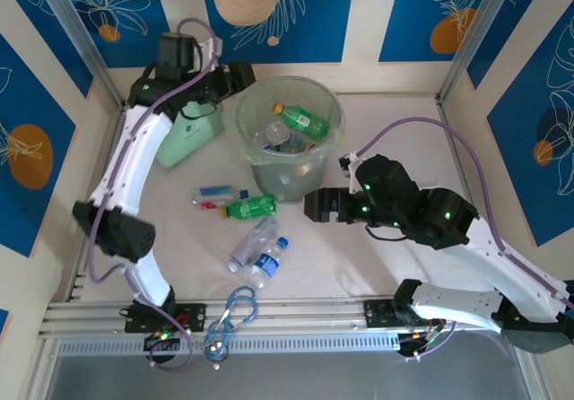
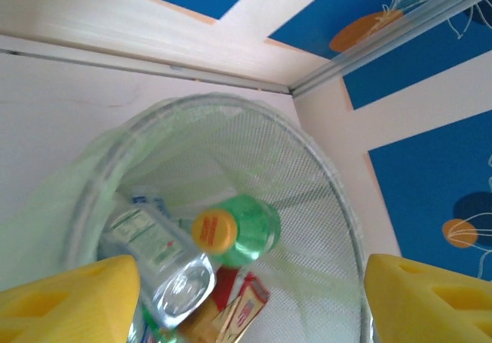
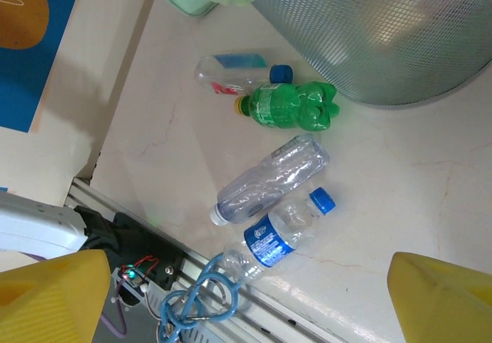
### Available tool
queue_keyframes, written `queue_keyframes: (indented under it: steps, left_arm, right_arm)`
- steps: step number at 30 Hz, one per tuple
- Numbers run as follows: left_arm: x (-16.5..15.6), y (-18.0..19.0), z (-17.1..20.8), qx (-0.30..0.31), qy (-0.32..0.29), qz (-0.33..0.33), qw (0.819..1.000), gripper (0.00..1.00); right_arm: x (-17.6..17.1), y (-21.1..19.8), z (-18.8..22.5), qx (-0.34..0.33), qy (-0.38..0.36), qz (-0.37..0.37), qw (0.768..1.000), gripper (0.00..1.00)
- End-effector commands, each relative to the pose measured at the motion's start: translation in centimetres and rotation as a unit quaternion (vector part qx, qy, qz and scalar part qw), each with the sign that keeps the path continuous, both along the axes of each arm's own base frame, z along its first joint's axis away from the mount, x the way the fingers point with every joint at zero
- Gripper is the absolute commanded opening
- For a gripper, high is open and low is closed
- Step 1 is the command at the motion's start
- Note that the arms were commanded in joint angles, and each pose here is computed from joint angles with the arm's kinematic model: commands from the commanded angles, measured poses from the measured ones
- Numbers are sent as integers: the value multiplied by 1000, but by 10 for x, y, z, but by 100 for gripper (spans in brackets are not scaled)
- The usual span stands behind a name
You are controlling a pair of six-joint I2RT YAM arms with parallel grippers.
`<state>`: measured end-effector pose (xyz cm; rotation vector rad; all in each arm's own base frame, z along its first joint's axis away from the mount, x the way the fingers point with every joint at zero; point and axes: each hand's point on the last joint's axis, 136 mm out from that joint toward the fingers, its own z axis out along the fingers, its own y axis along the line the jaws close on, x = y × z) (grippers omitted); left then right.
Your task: Put the plastic bottles in the bin
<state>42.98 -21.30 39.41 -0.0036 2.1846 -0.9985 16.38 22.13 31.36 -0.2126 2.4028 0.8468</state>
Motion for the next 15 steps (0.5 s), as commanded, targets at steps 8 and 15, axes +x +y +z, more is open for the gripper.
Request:
queue_keyframes:
  steps: [8,15]
  left_arm:
    - [-108,102,-63,63,11,160,985,80]
    - [-144,124,-179,16,165,217,962,79]
  right_arm:
    - [2,16,-4,-2,-3,12,1000,93]
    - [-3,32,-13,-15,1,34,999,92]
